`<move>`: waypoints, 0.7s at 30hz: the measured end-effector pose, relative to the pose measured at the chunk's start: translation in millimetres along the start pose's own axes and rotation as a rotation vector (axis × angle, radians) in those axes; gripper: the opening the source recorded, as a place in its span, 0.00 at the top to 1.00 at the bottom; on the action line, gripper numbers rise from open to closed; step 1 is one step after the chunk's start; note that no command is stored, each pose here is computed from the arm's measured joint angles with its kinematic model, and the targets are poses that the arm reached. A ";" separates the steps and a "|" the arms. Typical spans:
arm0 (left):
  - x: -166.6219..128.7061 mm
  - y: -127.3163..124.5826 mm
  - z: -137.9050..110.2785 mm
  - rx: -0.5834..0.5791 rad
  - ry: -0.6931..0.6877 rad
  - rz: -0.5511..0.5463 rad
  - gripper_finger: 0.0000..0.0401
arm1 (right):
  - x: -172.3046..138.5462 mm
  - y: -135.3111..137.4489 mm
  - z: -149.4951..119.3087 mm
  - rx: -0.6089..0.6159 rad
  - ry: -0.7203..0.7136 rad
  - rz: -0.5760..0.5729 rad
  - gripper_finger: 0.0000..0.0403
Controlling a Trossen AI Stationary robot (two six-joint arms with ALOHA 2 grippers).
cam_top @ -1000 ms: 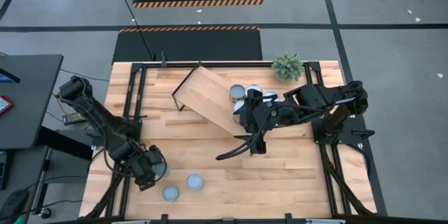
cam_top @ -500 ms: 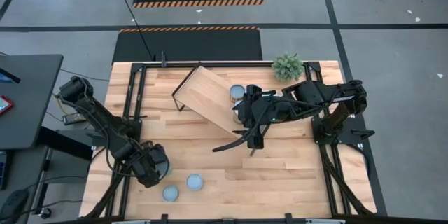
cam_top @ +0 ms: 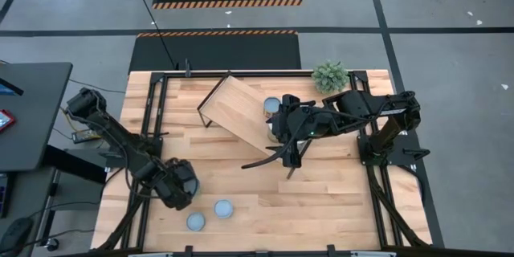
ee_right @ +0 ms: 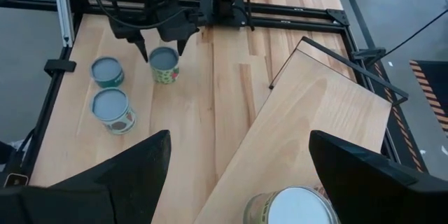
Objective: Pick and place cans onto a shelf
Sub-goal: Put the small canned peas on the shelf
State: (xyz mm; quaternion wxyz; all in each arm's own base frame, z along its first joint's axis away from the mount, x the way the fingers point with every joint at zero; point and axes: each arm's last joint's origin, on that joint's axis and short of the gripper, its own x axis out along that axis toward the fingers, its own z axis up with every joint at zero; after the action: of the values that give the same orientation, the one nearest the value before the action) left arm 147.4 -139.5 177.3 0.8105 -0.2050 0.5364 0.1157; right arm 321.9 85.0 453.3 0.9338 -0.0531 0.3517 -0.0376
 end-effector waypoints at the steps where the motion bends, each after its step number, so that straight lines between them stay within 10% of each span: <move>1: 0.3 -0.3 1.5 -0.007 -0.006 -0.005 0.04 | -0.1 0.0 0.0 0.000 0.000 0.000 0.14; 21: 21.7 -4.5 0.4 0.059 0.011 0.065 0.01 | -0.1 0.0 0.1 0.008 -0.002 0.001 0.14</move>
State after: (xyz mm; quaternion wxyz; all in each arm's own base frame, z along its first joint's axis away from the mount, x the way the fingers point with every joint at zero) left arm 158.2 -144.0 158.5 0.8089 -0.1642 0.5505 0.1252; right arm 321.8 85.0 453.5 0.9344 -0.0492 0.3508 -0.0385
